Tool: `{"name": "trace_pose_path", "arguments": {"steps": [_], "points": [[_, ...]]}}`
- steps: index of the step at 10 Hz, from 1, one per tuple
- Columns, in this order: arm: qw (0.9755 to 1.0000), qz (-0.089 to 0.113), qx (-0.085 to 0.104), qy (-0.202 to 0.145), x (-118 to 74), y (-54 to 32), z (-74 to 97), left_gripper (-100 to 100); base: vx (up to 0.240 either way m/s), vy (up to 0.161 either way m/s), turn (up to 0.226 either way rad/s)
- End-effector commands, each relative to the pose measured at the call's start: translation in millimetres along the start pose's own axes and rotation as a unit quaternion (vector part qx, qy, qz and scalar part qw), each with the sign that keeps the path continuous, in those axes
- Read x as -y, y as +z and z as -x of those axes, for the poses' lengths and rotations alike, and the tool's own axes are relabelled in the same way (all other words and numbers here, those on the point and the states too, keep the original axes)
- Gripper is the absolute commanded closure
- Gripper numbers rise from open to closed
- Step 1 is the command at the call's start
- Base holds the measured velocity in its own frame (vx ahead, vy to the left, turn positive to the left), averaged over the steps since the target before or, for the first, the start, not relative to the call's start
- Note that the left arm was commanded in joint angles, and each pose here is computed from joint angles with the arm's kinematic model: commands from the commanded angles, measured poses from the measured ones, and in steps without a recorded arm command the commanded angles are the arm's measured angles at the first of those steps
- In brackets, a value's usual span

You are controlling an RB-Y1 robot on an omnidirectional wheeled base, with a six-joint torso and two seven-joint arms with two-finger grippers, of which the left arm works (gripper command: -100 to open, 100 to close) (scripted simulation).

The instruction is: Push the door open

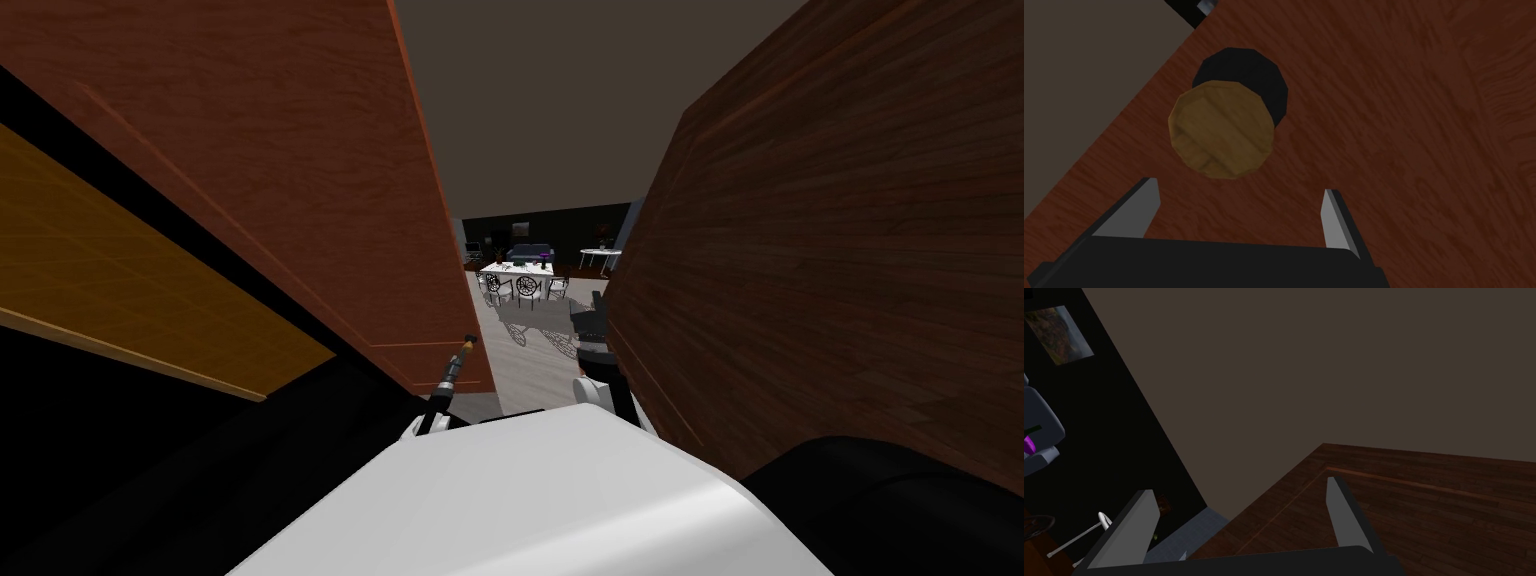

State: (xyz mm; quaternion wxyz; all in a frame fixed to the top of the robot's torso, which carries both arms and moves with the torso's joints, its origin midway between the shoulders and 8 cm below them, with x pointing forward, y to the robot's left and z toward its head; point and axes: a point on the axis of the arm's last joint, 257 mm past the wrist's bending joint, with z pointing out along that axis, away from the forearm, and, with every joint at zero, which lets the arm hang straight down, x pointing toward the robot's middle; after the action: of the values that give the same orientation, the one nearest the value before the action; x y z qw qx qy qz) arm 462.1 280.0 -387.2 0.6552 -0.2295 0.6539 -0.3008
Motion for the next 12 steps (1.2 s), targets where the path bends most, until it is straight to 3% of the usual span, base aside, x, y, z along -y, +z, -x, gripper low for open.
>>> {"name": "trace_pose_path", "arguments": {"steps": [1, 3, 6, 8, 9, 11, 12], "points": [[0.9998, 0.0, 0.0, 0.018, -2.4, -1.0, 2.1, -100, -0.02, -0.043, 0.013], [0.9977, 0.0, -0.003, 0.068, -12.1, -9.2, 10.3, -100, -0.03, -0.053, 0.016], [0.9944, -0.001, -0.005, 0.106, -16.9, -13.4, 14.4, -100, -0.031, -0.047, 0.012], [0.9877, -0.001, -0.008, 0.156, -26.3, -21.9, 22.7, -100, -0.034, -0.056, 0.019], [0.9865, -0.001, -0.008, 0.163, -26.3, -21.9, 22.7, -100, -0.03, -0.053, 0.013], [0.9773, -0.002, -0.012, 0.211, -34.9, -30.3, 30.5, -100, -0.028, -0.064, 0.017], [0.9756, -0.002, -0.012, 0.219, -34.9, -30.3, 30.5, -100, -0.034, -0.06, 0.013]]}}
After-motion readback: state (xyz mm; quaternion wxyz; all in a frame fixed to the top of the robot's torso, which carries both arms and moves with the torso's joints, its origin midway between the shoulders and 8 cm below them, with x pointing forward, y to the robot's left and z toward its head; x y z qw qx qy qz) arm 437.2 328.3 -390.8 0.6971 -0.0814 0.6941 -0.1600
